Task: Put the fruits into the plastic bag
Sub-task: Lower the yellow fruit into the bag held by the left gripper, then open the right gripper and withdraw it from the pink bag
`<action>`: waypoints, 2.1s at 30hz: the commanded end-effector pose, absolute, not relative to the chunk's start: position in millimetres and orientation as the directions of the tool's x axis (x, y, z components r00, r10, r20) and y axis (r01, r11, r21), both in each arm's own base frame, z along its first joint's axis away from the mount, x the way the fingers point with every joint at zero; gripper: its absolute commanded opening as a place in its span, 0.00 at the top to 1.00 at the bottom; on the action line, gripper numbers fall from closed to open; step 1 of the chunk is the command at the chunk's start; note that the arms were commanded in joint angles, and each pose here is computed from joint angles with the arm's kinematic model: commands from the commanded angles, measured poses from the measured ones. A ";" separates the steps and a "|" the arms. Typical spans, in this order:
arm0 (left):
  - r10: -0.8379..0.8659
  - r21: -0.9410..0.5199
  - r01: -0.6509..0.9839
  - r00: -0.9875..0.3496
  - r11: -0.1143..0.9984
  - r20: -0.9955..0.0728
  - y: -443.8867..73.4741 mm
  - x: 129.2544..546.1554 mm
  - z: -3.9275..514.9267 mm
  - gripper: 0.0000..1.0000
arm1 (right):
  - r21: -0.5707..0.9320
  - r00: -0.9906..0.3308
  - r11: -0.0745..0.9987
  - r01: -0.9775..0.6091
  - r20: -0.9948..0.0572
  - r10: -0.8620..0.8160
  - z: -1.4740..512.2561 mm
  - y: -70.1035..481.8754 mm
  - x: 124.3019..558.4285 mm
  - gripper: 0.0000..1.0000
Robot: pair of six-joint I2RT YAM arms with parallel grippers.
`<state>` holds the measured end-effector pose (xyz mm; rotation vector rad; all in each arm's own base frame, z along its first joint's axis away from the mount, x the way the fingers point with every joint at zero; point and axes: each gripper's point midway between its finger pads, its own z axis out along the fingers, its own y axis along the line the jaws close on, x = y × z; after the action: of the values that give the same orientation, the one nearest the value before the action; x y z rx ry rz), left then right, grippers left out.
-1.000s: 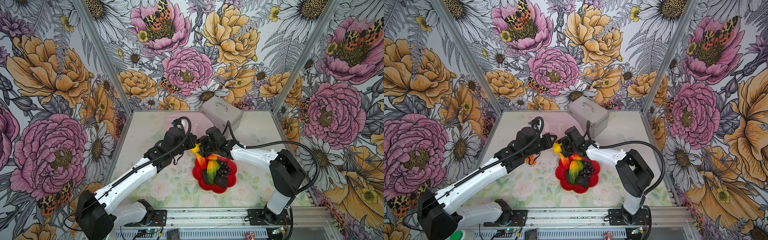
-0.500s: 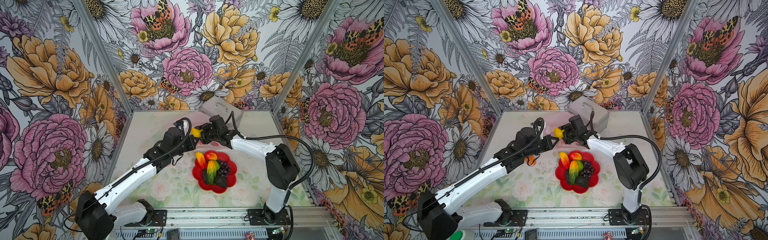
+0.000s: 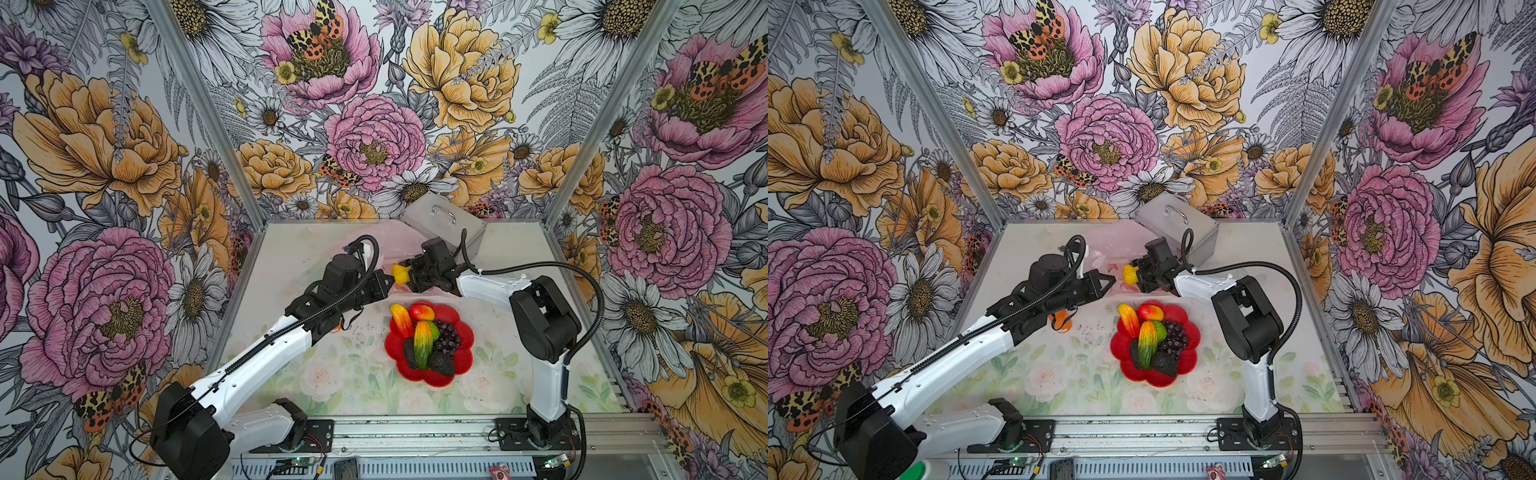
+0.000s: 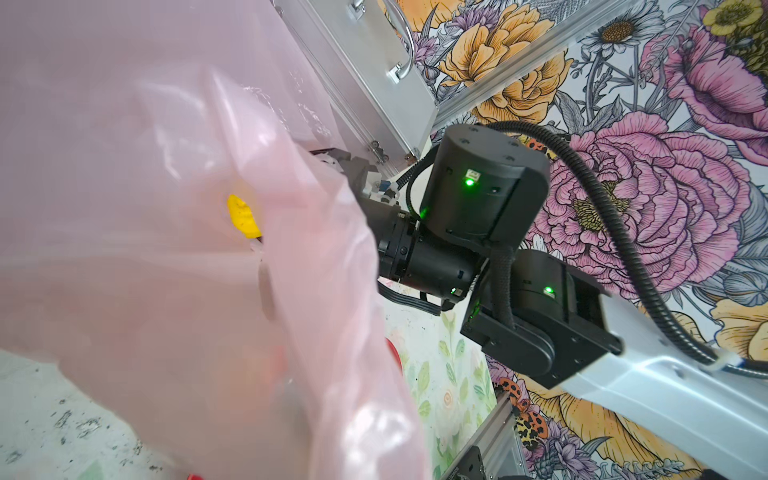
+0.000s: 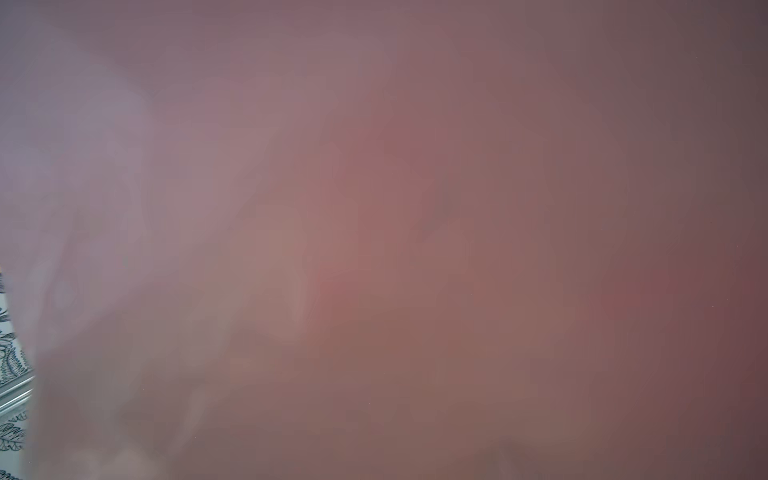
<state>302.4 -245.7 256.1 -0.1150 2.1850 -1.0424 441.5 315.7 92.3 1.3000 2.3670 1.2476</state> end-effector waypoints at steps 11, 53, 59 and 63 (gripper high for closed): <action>-0.379 -0.732 0.204 -0.748 0.650 -0.545 -241.7 305.9 257.6 1.00 | 0.807 -0.669 0.263 0.529 0.205 0.715 106.9 325.4 474.3 0.25; -0.446 -0.747 0.131 -0.731 0.652 -0.517 -215.5 292.6 245.9 1.00 | 0.884 -0.712 0.362 0.297 -0.048 0.701 205.6 271.0 495.7 0.00; -0.454 -0.746 0.109 -0.732 0.657 -0.507 -211.7 288.7 236.8 1.00 | 0.891 -0.737 0.407 0.203 -0.135 0.663 236.6 258.4 495.4 0.01; -0.459 -0.746 0.109 -0.727 0.657 -0.510 -211.3 287.6 237.6 1.00 | 0.895 -0.775 0.427 0.131 -0.176 0.606 260.8 257.1 487.2 0.01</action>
<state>287.5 -215.4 231.9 -0.2518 2.2015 -1.0429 498.2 256.3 214.4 0.7890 2.2330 1.2851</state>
